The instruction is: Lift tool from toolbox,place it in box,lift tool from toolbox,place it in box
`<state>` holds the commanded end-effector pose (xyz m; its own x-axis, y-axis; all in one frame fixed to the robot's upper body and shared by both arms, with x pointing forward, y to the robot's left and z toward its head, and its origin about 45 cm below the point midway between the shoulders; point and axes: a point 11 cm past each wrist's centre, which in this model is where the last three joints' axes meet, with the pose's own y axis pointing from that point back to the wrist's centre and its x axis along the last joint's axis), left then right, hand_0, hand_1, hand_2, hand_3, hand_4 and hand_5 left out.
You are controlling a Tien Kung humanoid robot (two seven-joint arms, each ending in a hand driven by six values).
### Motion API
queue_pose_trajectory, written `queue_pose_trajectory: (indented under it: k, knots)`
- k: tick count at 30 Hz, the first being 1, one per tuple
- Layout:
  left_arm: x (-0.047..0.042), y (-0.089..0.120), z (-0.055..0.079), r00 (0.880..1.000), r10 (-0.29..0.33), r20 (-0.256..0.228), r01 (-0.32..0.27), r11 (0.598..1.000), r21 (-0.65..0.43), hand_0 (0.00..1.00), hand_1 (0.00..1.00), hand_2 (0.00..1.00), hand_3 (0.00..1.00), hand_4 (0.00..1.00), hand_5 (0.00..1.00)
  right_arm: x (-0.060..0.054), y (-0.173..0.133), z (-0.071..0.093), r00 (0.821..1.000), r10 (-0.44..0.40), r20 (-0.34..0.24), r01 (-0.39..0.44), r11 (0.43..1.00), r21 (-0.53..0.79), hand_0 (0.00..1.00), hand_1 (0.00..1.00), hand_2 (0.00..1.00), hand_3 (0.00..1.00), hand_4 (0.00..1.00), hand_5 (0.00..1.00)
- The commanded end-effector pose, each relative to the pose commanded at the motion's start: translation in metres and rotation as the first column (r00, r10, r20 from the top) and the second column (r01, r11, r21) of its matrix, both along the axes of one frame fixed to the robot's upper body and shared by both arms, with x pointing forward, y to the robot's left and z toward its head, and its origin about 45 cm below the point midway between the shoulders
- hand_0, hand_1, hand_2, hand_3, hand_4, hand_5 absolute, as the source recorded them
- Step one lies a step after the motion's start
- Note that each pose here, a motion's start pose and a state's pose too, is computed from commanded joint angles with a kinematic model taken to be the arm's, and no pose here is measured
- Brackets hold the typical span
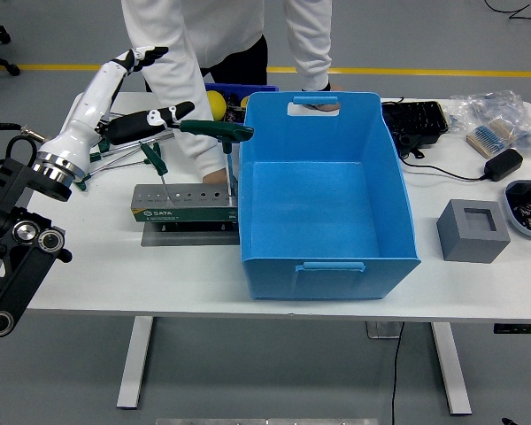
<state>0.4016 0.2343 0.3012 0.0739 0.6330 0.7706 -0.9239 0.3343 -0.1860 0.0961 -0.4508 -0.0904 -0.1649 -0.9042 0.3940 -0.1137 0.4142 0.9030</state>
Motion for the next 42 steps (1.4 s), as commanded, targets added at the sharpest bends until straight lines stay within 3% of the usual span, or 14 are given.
queue_pose_trajectory:
  k: [3, 6, 10, 17, 18, 21, 23, 24, 29, 30, 35, 36, 42]
  knots:
    - [0.0067, -0.018, -0.001, 0.999, -0.036, 0.018, 0.032, 0.985, 0.167, 0.938, 0.937, 0.957, 0.905, 0.998, 0.51, 0.0, 0.0, 0.0, 1.0, 0.001, -0.001, -0.001, 1.0, 0.0, 0.704, 0.694, 0.736, 0.599, 0.832, 0.721]
    - [0.0134, -0.031, -0.005, 0.999, -0.045, 0.029, 0.033, 0.945, 0.325, 0.947, 0.937, 0.96, 0.914, 0.998, 0.499, 0.0, 0.0, 0.0, 1.0, 0.003, -0.003, -0.003, 1.0, 0.0, 0.704, 0.695, 0.738, 0.599, 0.831, 0.72]
    - [0.0219, -0.043, -0.014, 0.999, -0.048, 0.013, 0.038, 0.905, 0.423, 0.947, 0.937, 0.96, 0.914, 0.998, 0.499, 0.0, 0.0, 0.0, 1.0, 0.004, -0.005, -0.004, 1.0, 0.0, 0.704, 0.695, 0.738, 0.599, 0.831, 0.72]
    - [0.0357, -0.052, -0.03, 0.998, -0.032, -0.047, 0.052, 0.858, 0.511, 0.941, 0.931, 0.952, 0.912, 0.998, 0.492, 0.0, 0.0, 0.0, 1.0, 0.007, -0.007, -0.007, 1.0, 0.0, 0.709, 0.695, 0.736, 0.599, 0.831, 0.72]
    - [0.037, -0.052, -0.032, 0.998, -0.029, -0.053, 0.052, 0.854, 0.517, 0.849, 0.842, 0.858, 0.838, 0.998, 0.517, 0.0, 0.0, 0.0, 1.0, 0.007, -0.007, -0.007, 1.0, -0.001, 0.705, 0.694, 0.736, 0.599, 0.831, 0.72]
    - [0.0415, -0.055, -0.035, 0.998, -0.019, -0.066, 0.051, 0.845, 0.533, 0.849, 0.842, 0.858, 0.838, 0.998, 0.517, 0.0, 0.0, 0.0, 1.0, 0.007, -0.006, -0.007, 1.0, -0.001, 0.705, 0.694, 0.736, 0.599, 0.831, 0.72]
    - [0.0438, -0.057, -0.038, 0.998, -0.014, -0.068, 0.049, 0.842, 0.537, 0.849, 0.842, 0.858, 0.838, 0.998, 0.517, -0.001, 0.0, 0.0, 1.0, 0.008, -0.008, -0.008, 1.0, -0.001, 0.705, 0.694, 0.736, 0.599, 0.831, 0.72]
    - [0.0446, -0.057, -0.039, 0.998, -0.013, -0.067, 0.047, 0.841, 0.539, 0.767, 0.737, 0.744, 0.755, 0.998, 0.547, -0.001, 0.0, 0.0, 1.0, 0.007, -0.009, -0.007, 1.0, 0.0, 0.706, 0.695, 0.736, 0.599, 0.831, 0.72]
    - [0.049, -0.061, -0.044, 0.998, -0.008, -0.067, 0.044, 0.827, 0.561, 0.767, 0.737, 0.744, 0.755, 0.998, 0.547, -0.002, 0.0, 0.0, 1.0, 0.011, -0.013, -0.011, 1.0, -0.001, 0.706, 0.695, 0.736, 0.599, 0.831, 0.72]
    - [0.0496, -0.061, -0.045, 0.998, -0.007, -0.067, 0.044, 0.824, 0.565, 0.651, 0.634, 0.631, 0.669, 0.998, 0.577, -0.002, 0.0, 0.0, 1.0, 0.011, -0.013, -0.011, 1.0, -0.001, 0.712, 0.695, 0.736, 0.599, 0.832, 0.721]
    - [0.0511, -0.064, -0.051, 0.997, -0.005, -0.071, 0.046, 0.807, 0.589, 0.651, 0.634, 0.631, 0.669, 0.998, 0.577, -0.003, 0.0, -0.001, 1.0, 0.011, -0.016, -0.011, 1.0, 0.0, 0.712, 0.695, 0.736, 0.599, 0.832, 0.721]
    - [0.051, -0.065, -0.052, 0.998, -0.005, -0.07, 0.046, 0.804, 0.593, 0.55, 0.486, 0.493, 0.562, 0.998, 0.613, -0.004, 0.001, -0.001, 1.0, 0.01, -0.017, -0.01, 1.0, 0.0, 0.712, 0.694, 0.736, 0.599, 0.832, 0.721]
    - [0.0523, -0.066, -0.056, 0.999, -0.005, -0.051, 0.035, 0.792, 0.609, 0.55, 0.486, 0.493, 0.562, 0.998, 0.613, -0.004, 0.001, -0.001, 1.0, 0.011, -0.018, -0.011, 1.0, 0.0, 0.712, 0.694, 0.736, 0.599, 0.832, 0.721]
